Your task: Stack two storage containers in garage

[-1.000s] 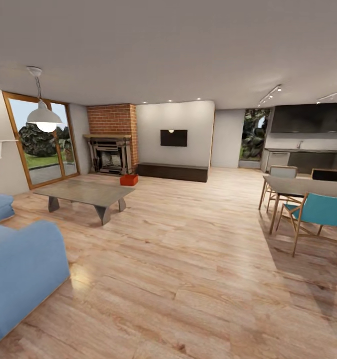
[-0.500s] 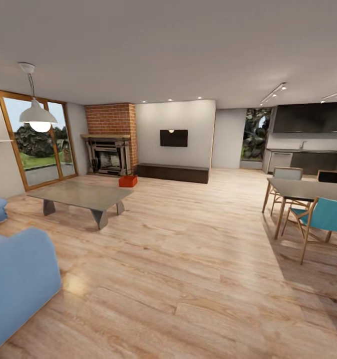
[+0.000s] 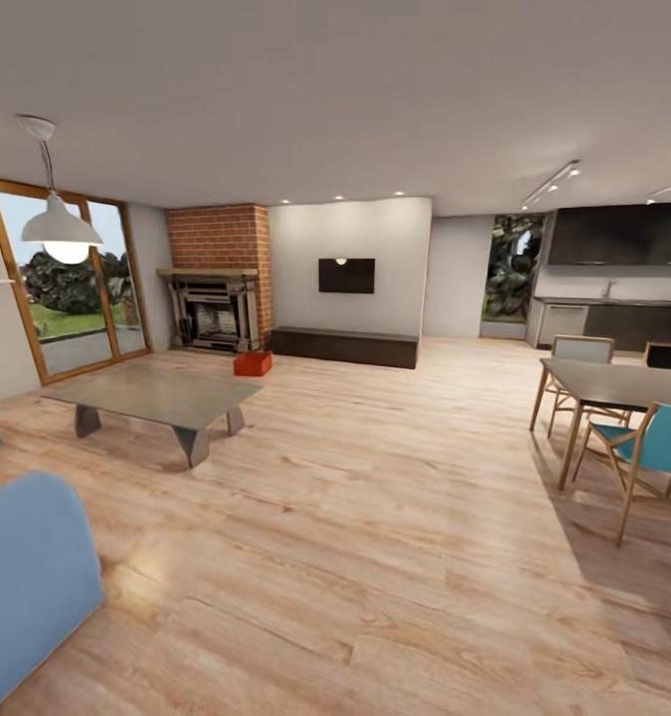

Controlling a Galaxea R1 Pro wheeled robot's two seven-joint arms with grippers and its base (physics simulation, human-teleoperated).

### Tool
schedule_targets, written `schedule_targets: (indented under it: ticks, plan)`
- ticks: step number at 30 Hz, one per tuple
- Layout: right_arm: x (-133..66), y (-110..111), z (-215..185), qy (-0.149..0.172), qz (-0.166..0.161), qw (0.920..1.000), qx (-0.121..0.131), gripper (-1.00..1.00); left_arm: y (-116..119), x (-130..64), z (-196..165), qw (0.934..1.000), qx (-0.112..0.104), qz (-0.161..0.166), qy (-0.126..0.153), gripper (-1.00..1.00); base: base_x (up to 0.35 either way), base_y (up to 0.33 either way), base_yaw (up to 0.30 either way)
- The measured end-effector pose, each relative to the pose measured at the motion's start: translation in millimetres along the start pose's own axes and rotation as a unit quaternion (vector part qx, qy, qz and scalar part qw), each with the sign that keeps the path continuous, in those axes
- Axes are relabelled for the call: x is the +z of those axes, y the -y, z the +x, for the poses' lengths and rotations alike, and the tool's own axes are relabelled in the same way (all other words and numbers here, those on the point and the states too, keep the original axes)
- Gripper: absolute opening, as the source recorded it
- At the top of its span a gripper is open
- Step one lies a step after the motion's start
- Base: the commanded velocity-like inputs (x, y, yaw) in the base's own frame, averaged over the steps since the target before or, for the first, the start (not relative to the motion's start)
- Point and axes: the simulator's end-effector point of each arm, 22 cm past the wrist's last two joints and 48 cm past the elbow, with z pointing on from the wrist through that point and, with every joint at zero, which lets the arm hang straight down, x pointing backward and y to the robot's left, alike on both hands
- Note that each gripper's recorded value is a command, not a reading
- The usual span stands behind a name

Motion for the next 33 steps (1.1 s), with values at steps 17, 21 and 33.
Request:
schedule_targets:
  ticks: [17,21,33]
  plan:
    - [0.1,1.9,0.4,-0.001,0.002,1.0,0.001,1.0,0.0,0.0,0.1,1.0,0.0,0.0,0.0,1.0,0.33,0.0,-0.097]
    - [0.1,1.8,0.6,-0.001,0.001,1.0,-0.001,1.0,-0.6,0.0,0.5,1.0,0.001,0.0,-0.001,1.0,0.33,0.0,-0.001]
    - [0.1,3.6,0.8,-0.002,0.006,1.0,0.001,1.0,-1.3,0.1,0.6,1.0,0.001,-0.001,-0.001,1.0,0.329,0.0,0.0]
